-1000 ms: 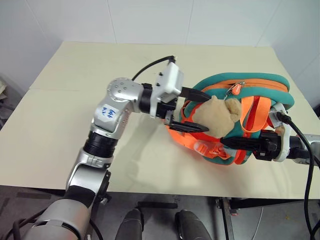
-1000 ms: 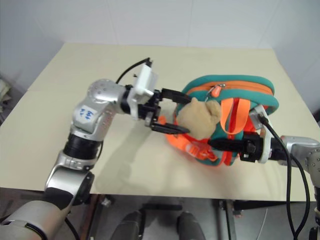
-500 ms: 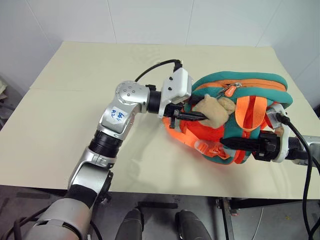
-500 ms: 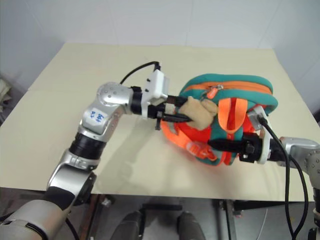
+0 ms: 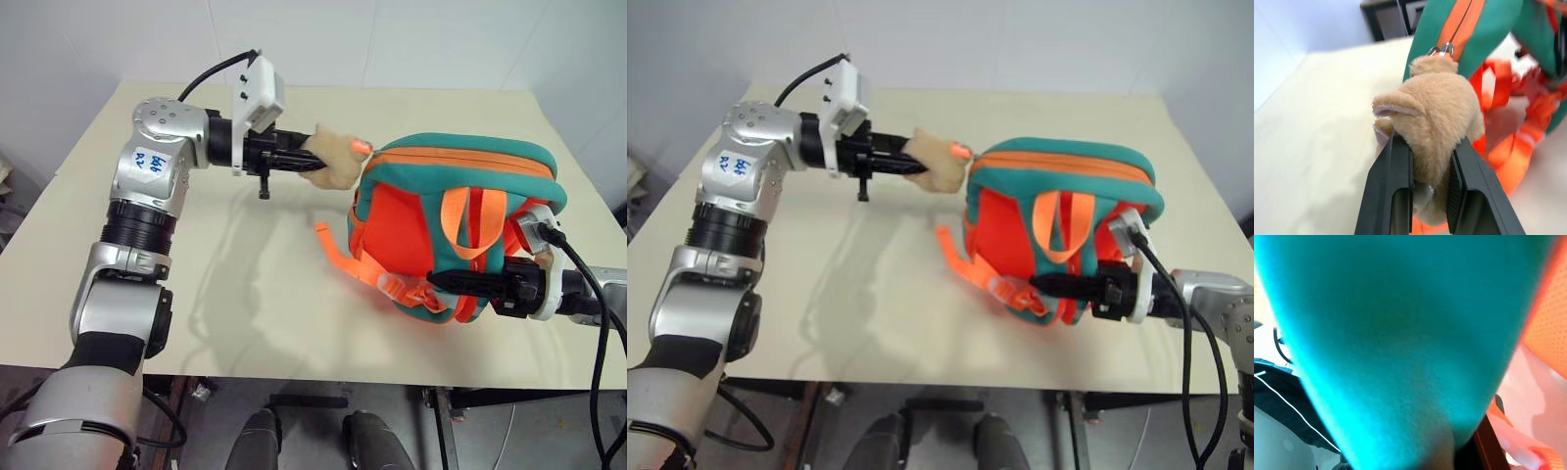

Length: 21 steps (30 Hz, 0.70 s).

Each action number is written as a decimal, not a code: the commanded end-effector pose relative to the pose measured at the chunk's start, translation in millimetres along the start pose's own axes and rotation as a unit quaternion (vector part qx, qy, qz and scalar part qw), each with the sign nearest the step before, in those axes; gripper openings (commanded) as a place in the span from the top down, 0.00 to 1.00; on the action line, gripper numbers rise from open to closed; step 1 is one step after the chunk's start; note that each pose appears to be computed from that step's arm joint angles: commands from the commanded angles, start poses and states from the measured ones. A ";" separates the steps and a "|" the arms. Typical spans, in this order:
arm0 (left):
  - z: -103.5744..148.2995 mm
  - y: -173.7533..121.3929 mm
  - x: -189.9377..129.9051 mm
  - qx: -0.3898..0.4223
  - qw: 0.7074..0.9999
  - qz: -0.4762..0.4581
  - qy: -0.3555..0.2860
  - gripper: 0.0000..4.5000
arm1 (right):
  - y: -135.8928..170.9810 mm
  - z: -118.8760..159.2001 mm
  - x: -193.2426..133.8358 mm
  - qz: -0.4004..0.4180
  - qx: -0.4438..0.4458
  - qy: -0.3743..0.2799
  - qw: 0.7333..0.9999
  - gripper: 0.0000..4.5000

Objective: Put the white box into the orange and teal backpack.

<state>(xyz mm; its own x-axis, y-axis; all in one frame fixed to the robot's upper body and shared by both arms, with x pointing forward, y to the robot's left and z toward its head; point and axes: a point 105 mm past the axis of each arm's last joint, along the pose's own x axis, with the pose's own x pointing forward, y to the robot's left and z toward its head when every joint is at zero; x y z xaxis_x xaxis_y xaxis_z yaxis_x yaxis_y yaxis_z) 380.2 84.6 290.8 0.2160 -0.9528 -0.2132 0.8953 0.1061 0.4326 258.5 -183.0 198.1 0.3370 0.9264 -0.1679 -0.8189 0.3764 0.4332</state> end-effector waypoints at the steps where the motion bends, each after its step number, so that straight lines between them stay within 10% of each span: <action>1: -15.6 12.7 -26.9 -0.027 0.999 0.029 0.016 0.90 | 4.2 -0.3 -5.9 -0.005 0.001 -0.006 1.000 1.00; 12: -115.2 -22.7 26.4 -0.145 0.985 0.009 0.088 0.90 | 9.1 -1.8 -5.6 -0.010 0.003 -0.015 1.000 1.00; 21: -117.4 -21.9 74.4 -0.150 0.984 0.079 0.055 0.90 | 15.0 -1.0 1.5 0.011 0.003 -0.017 1.000 1.00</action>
<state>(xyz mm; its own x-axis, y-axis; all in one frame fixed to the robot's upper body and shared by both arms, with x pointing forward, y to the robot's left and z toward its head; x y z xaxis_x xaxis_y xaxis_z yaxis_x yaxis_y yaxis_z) 416.1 41.4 167.0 0.3254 -0.9080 -0.2639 0.9397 0.2796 0.1968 251.0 -181.0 193.1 0.3609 0.9182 -0.1635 -0.7936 0.3944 0.4633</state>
